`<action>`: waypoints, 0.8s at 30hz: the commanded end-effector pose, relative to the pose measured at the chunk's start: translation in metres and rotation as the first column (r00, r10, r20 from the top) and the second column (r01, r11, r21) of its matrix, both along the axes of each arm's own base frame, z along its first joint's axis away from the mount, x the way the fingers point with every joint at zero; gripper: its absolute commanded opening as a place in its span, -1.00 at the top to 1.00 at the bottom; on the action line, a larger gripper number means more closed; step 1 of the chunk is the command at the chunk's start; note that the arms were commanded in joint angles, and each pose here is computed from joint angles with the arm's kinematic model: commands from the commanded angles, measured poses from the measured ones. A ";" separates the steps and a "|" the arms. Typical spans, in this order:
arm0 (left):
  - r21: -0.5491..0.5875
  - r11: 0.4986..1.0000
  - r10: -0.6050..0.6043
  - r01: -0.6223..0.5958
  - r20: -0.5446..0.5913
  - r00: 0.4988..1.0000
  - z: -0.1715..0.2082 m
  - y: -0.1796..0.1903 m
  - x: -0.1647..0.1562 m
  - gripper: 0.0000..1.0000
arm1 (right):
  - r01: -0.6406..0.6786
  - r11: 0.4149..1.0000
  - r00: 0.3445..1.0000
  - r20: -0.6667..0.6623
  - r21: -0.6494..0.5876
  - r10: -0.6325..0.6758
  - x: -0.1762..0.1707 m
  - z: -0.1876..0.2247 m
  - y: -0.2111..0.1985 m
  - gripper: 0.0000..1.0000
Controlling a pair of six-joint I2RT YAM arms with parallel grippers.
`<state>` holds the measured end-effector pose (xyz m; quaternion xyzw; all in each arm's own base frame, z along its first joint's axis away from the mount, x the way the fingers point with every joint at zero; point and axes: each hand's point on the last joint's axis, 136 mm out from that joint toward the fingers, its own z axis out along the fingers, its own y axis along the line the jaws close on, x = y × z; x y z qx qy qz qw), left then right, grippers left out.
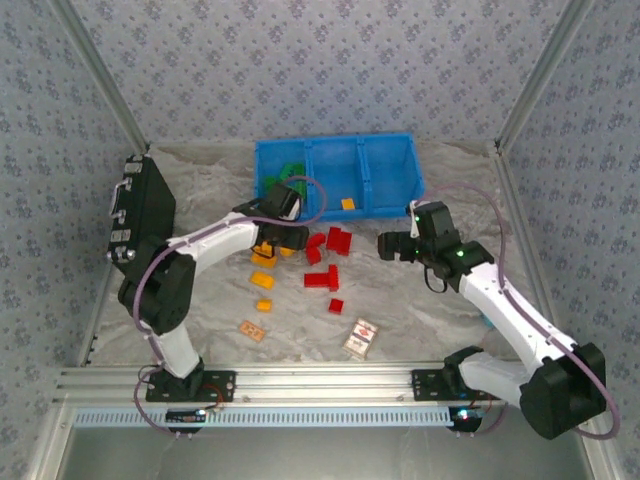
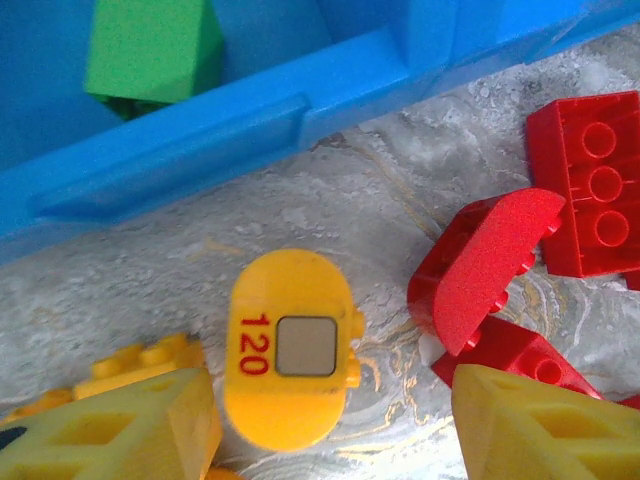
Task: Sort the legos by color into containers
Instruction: Pick up the lego from the center of the table.
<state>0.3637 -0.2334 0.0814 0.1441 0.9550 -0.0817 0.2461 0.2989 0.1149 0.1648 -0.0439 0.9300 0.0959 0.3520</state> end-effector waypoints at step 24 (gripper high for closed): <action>0.012 0.996 0.093 -0.093 -0.169 0.981 -0.061 0.008 -0.003 0.38 | 0.013 0.999 0.998 -0.061 -0.034 -0.016 0.022 -0.015 0.009 -1.00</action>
